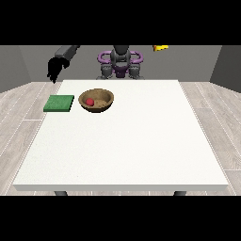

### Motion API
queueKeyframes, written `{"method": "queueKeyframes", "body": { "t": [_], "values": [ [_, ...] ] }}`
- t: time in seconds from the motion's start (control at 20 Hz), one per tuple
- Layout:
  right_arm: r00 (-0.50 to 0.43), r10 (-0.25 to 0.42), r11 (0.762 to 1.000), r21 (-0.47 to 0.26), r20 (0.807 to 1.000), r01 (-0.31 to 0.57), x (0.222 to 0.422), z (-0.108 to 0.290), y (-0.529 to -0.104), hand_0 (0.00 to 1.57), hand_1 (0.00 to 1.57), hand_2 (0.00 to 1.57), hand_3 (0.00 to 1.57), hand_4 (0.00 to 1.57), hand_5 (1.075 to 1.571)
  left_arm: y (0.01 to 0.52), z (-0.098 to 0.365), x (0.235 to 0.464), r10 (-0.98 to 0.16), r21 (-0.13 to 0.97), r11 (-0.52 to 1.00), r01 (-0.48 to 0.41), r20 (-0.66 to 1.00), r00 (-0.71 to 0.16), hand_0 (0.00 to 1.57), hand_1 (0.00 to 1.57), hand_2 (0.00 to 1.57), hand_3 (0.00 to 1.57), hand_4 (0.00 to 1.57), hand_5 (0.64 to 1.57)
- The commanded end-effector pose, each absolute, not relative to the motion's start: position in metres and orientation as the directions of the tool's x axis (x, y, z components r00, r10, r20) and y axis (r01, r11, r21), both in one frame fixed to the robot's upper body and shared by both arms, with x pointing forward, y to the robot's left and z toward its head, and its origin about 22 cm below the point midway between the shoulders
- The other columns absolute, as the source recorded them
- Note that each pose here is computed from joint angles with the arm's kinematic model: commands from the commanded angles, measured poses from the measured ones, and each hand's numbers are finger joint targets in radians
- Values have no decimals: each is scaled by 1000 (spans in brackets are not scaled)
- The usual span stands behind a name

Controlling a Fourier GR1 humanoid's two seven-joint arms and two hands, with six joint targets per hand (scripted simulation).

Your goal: Pick the cup and pour the ball into the bowl, then pick the bowl and place it on the pad

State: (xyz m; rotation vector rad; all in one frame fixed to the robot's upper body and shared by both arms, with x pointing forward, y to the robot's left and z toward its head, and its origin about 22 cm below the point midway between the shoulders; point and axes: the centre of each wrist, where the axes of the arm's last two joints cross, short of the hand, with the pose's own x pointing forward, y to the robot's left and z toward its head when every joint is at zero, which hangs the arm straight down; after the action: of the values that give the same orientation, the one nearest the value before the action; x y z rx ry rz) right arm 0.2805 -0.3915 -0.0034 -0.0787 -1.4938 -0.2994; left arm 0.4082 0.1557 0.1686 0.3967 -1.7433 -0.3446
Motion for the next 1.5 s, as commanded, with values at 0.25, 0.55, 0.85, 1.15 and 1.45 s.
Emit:
{"method": "queueKeyframes", "body": {
  "t": [0.25, 0.55, 0.85, 1.15, 1.45],
  "values": [
    [-8, -218, 924, 208, 976, 320, 284, -36, -361, 0, 0, 0, 0, 737, 1565, 273, 210, 406, -118, 153, 984, 93, 945, -304, 0, 0, 0, 0, 1055, 1558],
    [-10, -225, 931, 218, 974, 293, 292, -56, -354, 0, 0, 0, 0, 694, 1566, 319, 247, 393, -121, 157, 983, 100, 947, -297, 0, 0, 0, 0, 993, 1561],
    [-8, -228, 934, 221, 974, 282, 300, -76, -328, 0, 0, 0, 0, 565, 1560, 347, 225, 376, -126, 158, 983, 89, 949, -290, 0, 0, 0, 0, 1011, 1535],
    [-38, -242, 939, 244, 969, 241, 309, -82, -328, 0, 0, 0, 0, 509, 1552, 358, 253, 364, -133, 152, 988, 27, 929, -346, 0, 0, 0, 0, 1019, 1533],
    [-132, -217, 950, 240, 967, 198, 326, -65, -330, 0, 0, 0, 0, 449, 1546, 371, 278, 355, -139, 161, 987, 13, 889, -436, 0, 0, 0, 0, 1018, 1540]
  ]
}}
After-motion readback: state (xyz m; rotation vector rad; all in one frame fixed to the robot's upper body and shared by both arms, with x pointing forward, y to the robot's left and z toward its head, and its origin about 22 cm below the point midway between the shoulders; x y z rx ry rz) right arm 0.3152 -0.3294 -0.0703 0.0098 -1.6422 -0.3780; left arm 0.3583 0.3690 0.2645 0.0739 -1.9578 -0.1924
